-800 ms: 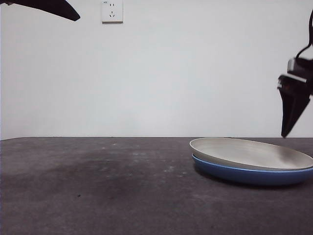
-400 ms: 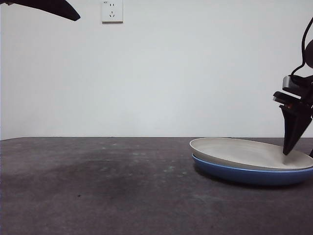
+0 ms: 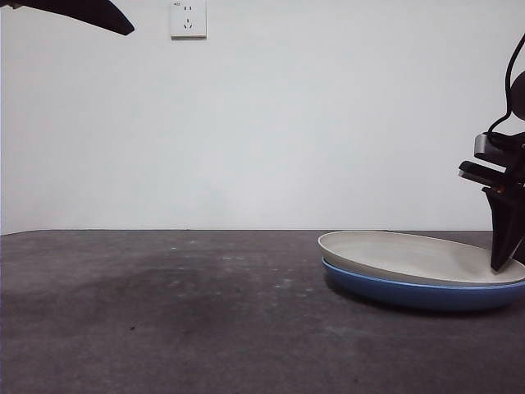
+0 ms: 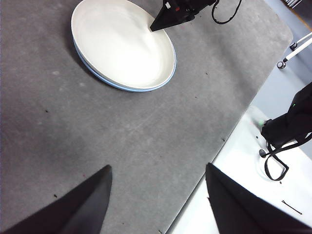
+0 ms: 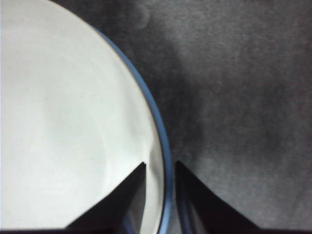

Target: Pick up the white plate, put it on the blue plate, put it on desk

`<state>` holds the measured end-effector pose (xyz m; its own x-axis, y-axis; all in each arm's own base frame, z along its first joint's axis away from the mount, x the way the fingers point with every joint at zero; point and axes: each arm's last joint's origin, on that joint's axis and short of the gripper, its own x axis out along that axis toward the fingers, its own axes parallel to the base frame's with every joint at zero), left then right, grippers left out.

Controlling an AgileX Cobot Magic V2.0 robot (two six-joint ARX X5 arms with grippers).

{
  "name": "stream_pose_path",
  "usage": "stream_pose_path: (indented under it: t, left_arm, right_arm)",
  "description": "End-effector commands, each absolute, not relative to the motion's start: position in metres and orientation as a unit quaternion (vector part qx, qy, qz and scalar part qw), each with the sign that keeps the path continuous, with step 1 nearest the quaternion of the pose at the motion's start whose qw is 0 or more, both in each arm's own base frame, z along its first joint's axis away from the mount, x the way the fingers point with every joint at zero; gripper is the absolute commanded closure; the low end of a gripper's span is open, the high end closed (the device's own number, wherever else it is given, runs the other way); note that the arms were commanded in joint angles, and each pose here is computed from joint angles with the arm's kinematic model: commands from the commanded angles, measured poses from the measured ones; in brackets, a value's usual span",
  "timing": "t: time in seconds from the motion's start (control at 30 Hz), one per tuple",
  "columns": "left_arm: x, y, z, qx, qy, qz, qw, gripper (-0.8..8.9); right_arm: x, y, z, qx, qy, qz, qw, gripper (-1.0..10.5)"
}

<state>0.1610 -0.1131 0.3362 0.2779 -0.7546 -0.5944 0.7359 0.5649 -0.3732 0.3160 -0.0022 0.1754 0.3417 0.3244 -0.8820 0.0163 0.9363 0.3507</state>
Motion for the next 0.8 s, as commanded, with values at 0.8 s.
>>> stream_pose_path:
  t: [0.8]
  left_arm:
    - [0.161,-0.115,0.339,-0.006,0.371,-0.475,0.798,5.06]
  right_arm:
    - [0.3,0.005,0.23,0.178,0.488,0.122,0.846,9.3]
